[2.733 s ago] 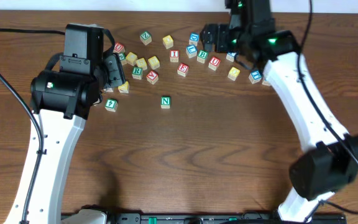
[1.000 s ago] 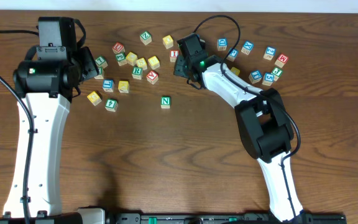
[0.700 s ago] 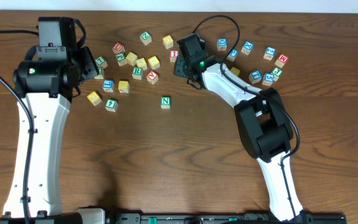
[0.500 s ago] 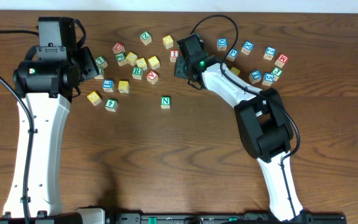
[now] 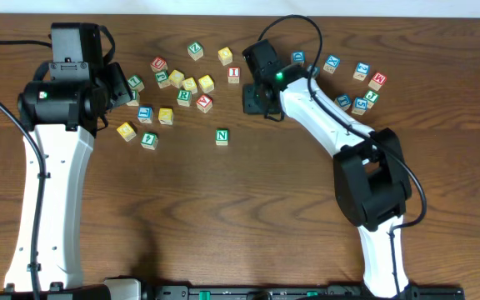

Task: Spell out NEURIPS
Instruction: 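Lower the right gripper and grasp the red E block, then carry the red E block left and place it right of the N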

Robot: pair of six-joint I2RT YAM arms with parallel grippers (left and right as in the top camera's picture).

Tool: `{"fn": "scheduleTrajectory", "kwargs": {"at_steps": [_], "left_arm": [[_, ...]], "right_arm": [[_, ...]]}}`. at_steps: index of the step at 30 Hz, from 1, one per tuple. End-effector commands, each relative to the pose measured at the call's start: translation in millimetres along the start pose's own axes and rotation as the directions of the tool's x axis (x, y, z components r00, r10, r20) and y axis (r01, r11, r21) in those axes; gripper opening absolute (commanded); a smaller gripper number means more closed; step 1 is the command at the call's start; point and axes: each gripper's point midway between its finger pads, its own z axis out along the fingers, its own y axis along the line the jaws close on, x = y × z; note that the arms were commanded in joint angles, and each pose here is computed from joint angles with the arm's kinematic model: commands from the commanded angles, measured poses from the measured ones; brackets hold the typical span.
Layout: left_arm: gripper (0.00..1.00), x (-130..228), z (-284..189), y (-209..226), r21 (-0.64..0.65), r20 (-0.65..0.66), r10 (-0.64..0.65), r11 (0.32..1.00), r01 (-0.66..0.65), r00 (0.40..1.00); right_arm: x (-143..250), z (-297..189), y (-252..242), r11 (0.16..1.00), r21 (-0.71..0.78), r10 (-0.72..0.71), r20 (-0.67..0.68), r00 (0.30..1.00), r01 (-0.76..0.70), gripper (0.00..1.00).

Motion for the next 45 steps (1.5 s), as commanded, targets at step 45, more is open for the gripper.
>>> {"fn": "scheduleTrajectory", "kwargs": {"at_steps": [45], "left_arm": [[0.66,1.1,7.9,2.7,-0.017,-0.003,-0.038,0.999,0.038,0.999]], "right_arm": [[-22.5,21.2,12.6,0.991,-0.043,-0.121,0.102,0.987,0.126,0.20]]}}
